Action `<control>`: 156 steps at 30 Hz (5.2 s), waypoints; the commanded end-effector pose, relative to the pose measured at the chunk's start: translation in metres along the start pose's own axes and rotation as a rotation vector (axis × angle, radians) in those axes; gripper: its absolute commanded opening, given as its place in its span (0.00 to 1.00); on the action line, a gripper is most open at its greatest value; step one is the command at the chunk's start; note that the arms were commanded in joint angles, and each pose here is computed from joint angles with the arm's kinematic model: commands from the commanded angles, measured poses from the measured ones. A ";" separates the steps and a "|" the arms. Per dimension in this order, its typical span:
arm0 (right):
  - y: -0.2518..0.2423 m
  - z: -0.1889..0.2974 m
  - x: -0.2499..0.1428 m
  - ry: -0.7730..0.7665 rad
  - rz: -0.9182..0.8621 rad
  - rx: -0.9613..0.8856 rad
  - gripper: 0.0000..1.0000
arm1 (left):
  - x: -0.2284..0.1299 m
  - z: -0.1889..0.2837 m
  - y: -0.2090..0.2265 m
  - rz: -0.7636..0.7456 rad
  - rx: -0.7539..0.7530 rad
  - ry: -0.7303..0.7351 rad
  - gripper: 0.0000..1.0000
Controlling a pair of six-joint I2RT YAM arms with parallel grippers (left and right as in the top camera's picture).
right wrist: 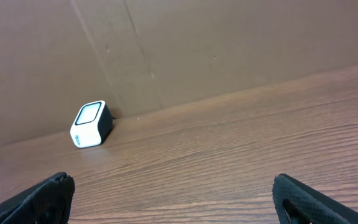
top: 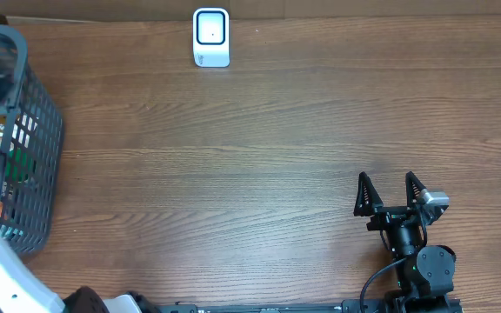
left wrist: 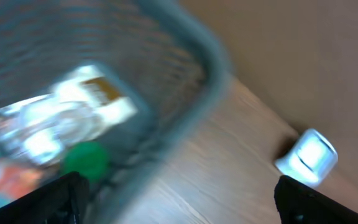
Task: Scan the item barcode
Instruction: 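Move the left gripper over the grey basket and reach inside, then grasp the green-capped jar in the basket with the left gripper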
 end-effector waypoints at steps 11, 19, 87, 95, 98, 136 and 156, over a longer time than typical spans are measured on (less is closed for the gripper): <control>-0.001 0.000 -0.002 -0.002 0.015 0.004 1.00 | -0.013 -0.093 0.087 0.205 0.272 0.317 0.96; -0.001 0.000 -0.002 -0.002 0.015 0.004 1.00 | -0.032 -0.149 0.107 0.202 0.330 0.487 0.96; -0.001 0.000 -0.002 -0.002 0.015 0.004 1.00 | -0.067 -0.208 0.108 0.060 0.294 0.587 0.96; -0.001 0.000 -0.002 -0.002 0.015 0.004 1.00 | -0.063 -0.198 0.107 0.054 0.322 0.599 0.99; -0.001 0.000 -0.002 -0.002 0.015 0.004 1.00 | -0.064 -0.198 0.109 0.052 0.336 0.609 0.99; -0.001 0.000 -0.002 -0.002 0.015 0.004 1.00 | -0.100 -0.240 0.126 0.068 0.343 0.635 0.83; -0.001 0.000 -0.002 -0.002 0.015 0.004 1.00 | -0.061 -0.214 0.109 0.103 0.299 0.582 0.45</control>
Point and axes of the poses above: each gripper's point midway between its finger pads, its own z axis back along the fingers, its own y axis along the line the jaws close on, x = y × z, the point moved 10 cm from there along z, back along the fingers, and after that the axes turned 3 degrees about -z, right-handed, at the moved point
